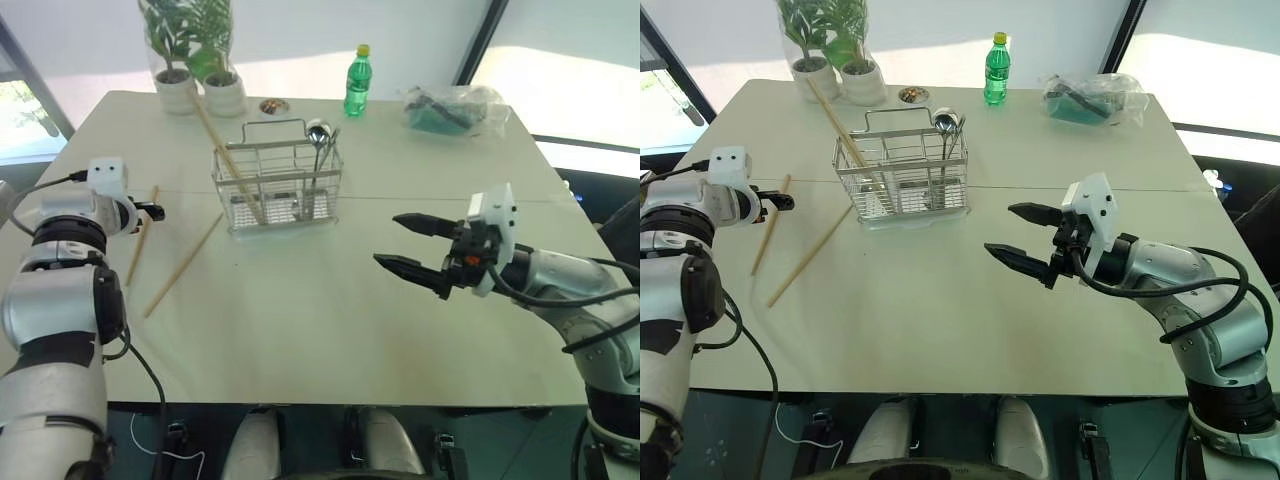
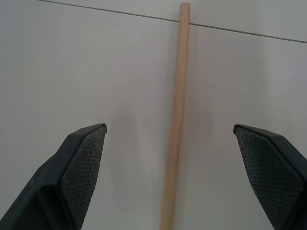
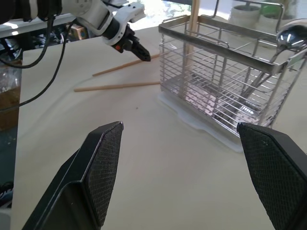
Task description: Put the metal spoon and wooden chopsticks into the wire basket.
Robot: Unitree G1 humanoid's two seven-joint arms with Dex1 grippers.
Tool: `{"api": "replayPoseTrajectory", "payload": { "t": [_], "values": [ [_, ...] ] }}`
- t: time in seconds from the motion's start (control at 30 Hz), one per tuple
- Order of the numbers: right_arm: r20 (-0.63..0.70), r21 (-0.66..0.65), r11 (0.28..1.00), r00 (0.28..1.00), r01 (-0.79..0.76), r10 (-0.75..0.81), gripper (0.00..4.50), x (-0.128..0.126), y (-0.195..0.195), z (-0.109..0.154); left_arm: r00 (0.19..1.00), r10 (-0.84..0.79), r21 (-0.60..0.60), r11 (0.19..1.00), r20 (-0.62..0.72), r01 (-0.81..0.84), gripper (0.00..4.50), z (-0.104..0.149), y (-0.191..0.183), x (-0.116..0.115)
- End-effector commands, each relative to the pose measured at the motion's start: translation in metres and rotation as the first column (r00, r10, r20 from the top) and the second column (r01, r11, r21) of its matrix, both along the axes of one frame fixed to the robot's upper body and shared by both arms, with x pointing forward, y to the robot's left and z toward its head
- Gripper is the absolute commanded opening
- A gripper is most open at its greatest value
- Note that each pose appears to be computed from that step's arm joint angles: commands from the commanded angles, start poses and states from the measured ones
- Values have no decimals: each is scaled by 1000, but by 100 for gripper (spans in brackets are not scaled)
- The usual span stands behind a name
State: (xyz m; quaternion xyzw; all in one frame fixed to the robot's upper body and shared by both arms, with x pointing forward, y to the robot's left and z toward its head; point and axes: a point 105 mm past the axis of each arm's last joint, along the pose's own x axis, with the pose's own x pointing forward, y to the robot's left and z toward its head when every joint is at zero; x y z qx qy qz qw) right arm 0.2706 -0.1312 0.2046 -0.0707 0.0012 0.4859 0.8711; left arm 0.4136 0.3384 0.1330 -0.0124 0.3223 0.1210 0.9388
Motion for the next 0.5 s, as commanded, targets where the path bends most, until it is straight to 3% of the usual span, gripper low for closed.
{"api": "replayPoseTrajectory", "payload": {
  "t": [0.03,0.1,0.2,0.43,0.5],
  "values": [
    [48,14,1000,999,11,-11,392,-4,-1,12,1000,14,-16,1000,12,-14,450,8,0,1],
    [48,15,1000,999,12,-13,392,-5,-1,13,1000,22,-28,999,-11,-23,450,1,0,-1],
    [47,17,1000,999,15,-16,398,-4,-2,14,999,38,-47,998,-25,-39,373,-4,-1,-3],
    [40,27,999,999,26,-27,398,-3,-5,16,998,53,-67,996,-42,-55,15,-9,-2,-5],
    [39,30,999,999,28,-29,398,-2,-5,17,997,68,-72,995,-43,-71,7,-10,-1,-6]
  ]
}}
